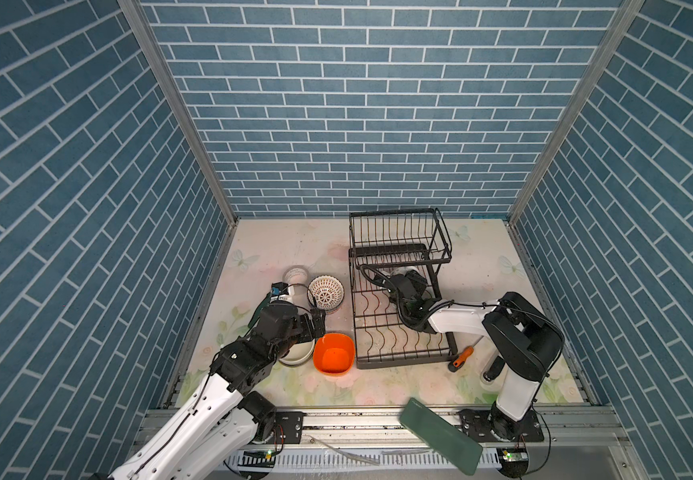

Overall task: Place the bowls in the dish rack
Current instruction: 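Lower the white orange-diamond bowl into the rack's far corner with the right gripper, then open the right gripper to release the bowl while the left gripper reaches out, then grasp the rim of the orange bowl with the left gripper, then lift the orange bowl toward the rack while the right gripper approaches it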

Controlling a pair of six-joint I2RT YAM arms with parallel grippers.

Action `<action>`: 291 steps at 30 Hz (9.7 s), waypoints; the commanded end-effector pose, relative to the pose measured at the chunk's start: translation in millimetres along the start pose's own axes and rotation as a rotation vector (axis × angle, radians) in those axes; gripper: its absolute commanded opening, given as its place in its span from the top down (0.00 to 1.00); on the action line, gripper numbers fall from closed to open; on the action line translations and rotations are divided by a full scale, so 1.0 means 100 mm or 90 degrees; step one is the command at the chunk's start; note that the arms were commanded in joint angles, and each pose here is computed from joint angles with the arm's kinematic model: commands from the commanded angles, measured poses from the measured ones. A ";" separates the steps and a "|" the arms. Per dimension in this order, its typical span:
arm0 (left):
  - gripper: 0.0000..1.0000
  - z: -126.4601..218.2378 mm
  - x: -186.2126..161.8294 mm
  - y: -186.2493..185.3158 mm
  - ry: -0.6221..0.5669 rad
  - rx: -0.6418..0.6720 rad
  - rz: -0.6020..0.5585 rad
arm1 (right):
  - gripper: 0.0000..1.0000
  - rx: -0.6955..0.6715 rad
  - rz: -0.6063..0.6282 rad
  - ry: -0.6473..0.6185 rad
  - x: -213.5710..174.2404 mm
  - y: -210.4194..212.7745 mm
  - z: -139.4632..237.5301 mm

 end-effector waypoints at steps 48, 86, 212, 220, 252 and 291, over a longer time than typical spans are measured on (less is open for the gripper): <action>0.00 -0.19 -0.11 0.02 0.030 0.001 0.014 | 0.11 0.024 -0.152 0.005 0.09 -0.27 -0.41; 0.00 -0.21 -0.16 0.05 0.038 0.006 0.017 | 0.08 0.107 -0.327 -0.062 0.14 -0.10 0.11; 0.75 -0.96 -0.72 -0.25 0.533 0.161 -0.491 | 0.17 0.332 -0.565 -0.011 -0.47 0.24 1.23; 0.78 -0.94 -0.71 -0.25 0.531 0.160 -0.495 | 0.17 0.331 -0.561 -0.008 -0.48 0.26 1.23; 1.00 -0.81 -0.47 -0.41 0.483 0.135 -0.501 | 0.18 0.351 -0.580 -0.035 -0.42 0.22 1.31; 1.00 -0.48 -0.15 -1.14 0.261 -0.180 -0.217 | 0.01 0.539 -0.693 -0.165 -0.27 -0.49 2.13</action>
Point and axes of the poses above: each gripper's point midway between its finger pads, its own z axis back along the fingers, its own y axis along the line the jaws close on, x = y × z, the point moved 5 cm from there along z, back along the fingers
